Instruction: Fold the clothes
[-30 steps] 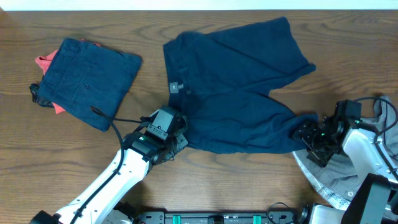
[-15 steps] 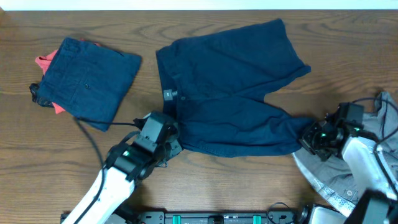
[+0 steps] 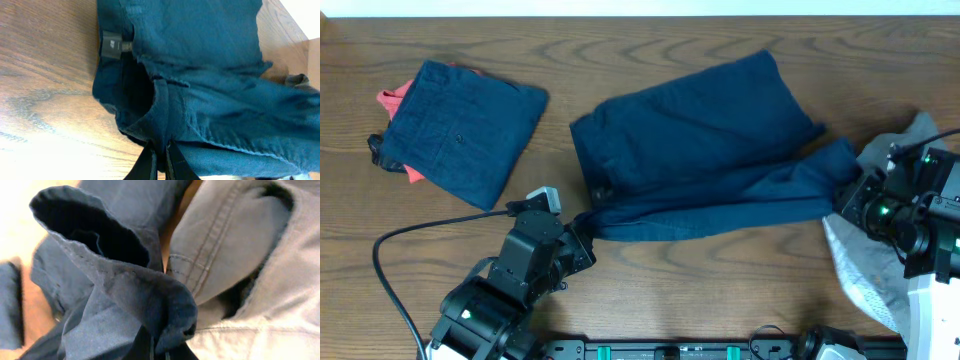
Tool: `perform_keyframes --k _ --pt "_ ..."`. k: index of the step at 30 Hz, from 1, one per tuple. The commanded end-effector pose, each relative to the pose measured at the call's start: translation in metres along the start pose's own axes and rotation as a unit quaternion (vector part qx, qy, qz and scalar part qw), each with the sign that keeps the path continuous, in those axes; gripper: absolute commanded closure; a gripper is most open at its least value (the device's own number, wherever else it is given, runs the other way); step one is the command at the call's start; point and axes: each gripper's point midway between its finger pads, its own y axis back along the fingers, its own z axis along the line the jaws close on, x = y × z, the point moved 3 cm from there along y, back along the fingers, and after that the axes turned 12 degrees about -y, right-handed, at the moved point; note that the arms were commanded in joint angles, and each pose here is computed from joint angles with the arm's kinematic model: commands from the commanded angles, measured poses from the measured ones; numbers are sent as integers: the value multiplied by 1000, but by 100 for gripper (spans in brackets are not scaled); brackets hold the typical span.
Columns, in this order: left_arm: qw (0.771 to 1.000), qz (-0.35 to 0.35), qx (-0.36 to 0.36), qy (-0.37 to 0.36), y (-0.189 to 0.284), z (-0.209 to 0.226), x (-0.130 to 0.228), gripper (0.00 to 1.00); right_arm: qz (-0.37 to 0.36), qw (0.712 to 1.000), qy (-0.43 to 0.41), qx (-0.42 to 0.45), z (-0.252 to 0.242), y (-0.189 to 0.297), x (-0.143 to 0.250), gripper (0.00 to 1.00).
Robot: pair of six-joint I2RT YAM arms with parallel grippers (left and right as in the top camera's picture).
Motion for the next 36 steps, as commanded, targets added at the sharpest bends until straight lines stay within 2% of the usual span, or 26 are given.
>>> perform_keyframes --k 1,13,33,35,36 --pt "1000 -23 -19 -7 4 3 -10 94 -1 999 23 30 -9 -3 -3 99" --pt "1000 -17 -24 -7 1 4 -9 94 43 997 31 58 -20 -20 2 96" --pt "1000 -17 -24 -7 1 4 -9 94 45 996 33 63 -21 -21 2 89" --pt "1000 -17 -24 -7 1 4 -9 94 45 996 33 63 -22 -21 2 89" --pt "1000 -17 -24 -7 1 4 -9 94 45 996 33 63 -21 -21 2 95"
